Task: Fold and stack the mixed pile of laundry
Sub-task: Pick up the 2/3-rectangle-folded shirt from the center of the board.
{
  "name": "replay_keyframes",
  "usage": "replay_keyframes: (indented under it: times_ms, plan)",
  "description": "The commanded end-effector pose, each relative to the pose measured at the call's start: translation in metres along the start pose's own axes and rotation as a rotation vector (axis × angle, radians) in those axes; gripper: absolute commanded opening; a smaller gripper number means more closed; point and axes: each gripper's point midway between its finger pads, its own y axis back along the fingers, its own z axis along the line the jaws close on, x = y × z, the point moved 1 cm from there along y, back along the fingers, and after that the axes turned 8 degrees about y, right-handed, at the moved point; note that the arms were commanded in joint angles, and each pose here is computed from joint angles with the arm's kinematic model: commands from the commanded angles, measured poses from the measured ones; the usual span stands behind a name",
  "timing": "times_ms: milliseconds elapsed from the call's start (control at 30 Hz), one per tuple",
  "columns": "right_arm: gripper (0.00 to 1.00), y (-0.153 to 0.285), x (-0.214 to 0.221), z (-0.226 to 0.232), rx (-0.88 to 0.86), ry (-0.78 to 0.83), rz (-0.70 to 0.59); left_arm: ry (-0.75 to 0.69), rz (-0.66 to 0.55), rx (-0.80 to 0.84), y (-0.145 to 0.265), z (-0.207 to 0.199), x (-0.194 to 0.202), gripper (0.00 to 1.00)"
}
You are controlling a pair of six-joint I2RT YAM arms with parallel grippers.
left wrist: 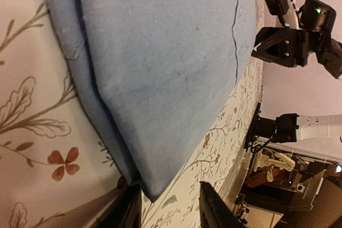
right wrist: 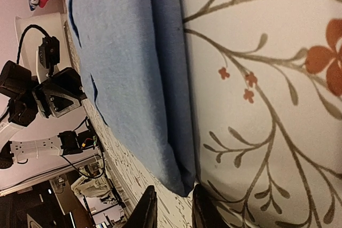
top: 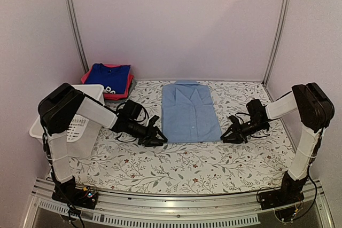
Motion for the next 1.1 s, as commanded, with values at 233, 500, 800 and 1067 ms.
replay_keyframes:
  times_ms: [233,500,800,1067]
  plan:
    - [0.07,-0.006,-0.003,-0.012,0.039,0.008,0.003,0.053,0.015,-0.066,-0.014,0.021,0.004,0.21]
    - [0.0,-0.002,-0.003,-0.003,0.041,0.025,0.013,0.025,0.017,-0.051,-0.012,0.013,-0.002,0.02]
    - [0.0,0.003,0.029,0.026,0.017,0.069,0.059,-0.009,0.062,-0.05,0.003,0.002,0.026,0.0]
    - [0.0,0.017,0.092,0.064,-0.017,0.069,0.144,-0.015,0.177,-0.04,0.021,-0.012,0.09,0.0]
